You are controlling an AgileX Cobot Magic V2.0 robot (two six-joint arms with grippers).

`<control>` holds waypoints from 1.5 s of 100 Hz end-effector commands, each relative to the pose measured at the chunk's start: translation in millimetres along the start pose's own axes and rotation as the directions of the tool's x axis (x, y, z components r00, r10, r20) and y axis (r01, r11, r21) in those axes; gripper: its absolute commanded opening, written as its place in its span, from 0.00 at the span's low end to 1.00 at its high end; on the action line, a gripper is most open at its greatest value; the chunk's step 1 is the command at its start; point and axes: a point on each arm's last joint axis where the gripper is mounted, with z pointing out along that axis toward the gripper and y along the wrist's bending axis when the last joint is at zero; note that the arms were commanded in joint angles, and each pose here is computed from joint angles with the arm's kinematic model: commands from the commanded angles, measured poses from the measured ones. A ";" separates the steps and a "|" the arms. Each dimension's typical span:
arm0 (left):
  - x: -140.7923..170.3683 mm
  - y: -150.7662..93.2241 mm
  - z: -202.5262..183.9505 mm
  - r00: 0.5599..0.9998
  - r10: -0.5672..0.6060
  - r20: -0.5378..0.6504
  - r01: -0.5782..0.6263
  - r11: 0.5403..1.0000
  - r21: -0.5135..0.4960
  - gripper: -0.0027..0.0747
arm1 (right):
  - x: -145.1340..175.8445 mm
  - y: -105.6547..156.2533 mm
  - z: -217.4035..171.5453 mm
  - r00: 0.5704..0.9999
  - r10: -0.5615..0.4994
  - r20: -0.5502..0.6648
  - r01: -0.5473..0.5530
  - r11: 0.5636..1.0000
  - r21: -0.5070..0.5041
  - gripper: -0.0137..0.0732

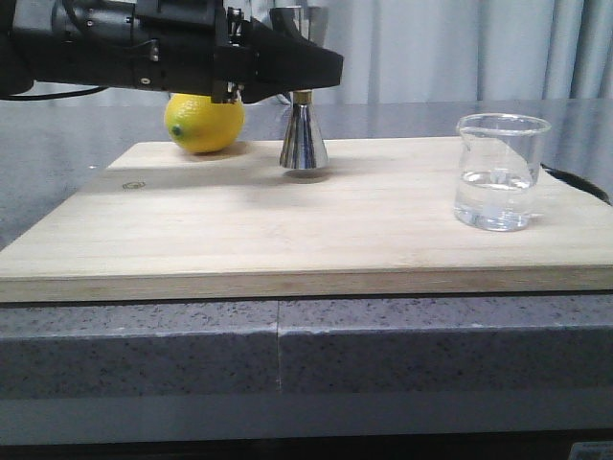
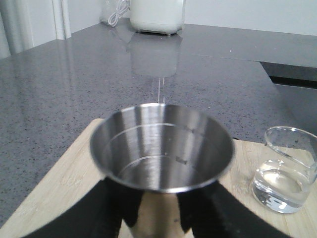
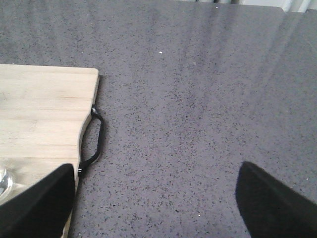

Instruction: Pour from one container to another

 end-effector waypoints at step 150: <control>-70.0 -22.9 -10.7 0.975 0.105 0.194 -0.114 0.993 0.039 0.37 | -16.7 42.8 -11.0 0.987 -0.036 0.160 0.098 0.913 -0.397 0.85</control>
